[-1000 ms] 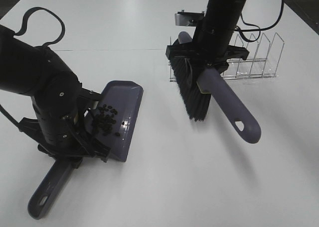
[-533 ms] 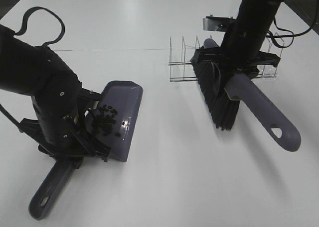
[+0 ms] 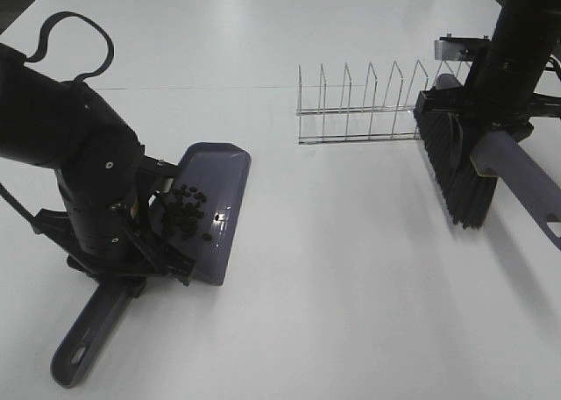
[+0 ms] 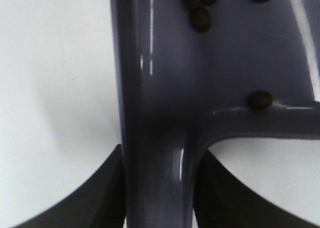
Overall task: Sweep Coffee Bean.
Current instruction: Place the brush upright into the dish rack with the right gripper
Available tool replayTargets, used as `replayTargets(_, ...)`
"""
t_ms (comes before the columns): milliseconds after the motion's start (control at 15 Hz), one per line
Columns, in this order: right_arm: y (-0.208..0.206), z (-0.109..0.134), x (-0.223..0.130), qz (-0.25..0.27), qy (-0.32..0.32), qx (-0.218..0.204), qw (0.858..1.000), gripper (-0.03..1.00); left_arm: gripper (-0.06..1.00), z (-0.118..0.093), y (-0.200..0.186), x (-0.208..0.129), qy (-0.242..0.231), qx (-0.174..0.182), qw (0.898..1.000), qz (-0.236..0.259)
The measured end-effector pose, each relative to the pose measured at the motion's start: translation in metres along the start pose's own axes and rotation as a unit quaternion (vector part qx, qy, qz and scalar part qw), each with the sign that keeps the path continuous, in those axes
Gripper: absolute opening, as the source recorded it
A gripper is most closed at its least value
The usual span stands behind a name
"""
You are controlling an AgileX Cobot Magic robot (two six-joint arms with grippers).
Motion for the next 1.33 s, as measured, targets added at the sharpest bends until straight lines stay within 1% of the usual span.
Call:
replayTargets(267,0.007,0.004,0.005,-0.008,0.005,0.019,1.0,0.29,0.33,0.0,0.0,0.0,-0.001,0.0,1.0,0.0)
replayTargets(533,0.039,0.006,0.011,0.019,0.007,0.018,1.0,0.29,0.33,0.0,0.0,0.0,-0.001,0.0,1.0,0.001)
replayTargets(667,0.04,0.007,0.017,0.008,0.004,0.018,1.0,0.29,0.33,0.0,0.0,0.0,-0.001,0.0,1.0,0.001)
replayTargets(800,0.043,0.011,0.03,-0.004,-0.001,0.022,1.0,0.29,0.33,0.0,0.0,0.0,-0.001,0.0,1.0,0.001)
replayTargets(1000,0.044,0.015,0.039,0.007,-0.004,0.024,1.0,0.29,0.33,0.0,0.0,0.0,-0.001,0.0,1.0,0.001)
replayTargets(1333,0.039,0.02,0.054,-0.007,-0.005,0.033,0.999,0.29,0.33,0.0,0.0,0.0,-0.001,0.001,1.0,0.001)
Point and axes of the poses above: a point on each arm's last joint axis where the gripper is mounted, y pointing out along that axis toward the gripper, z along the wrist's bending axis when the last joint is at zero, x = y × z, the point moved 1 cm from there along y, pointing out along that axis toward the gripper, and after that the axes turned 12 degrees about y, right-handed, at the moved point
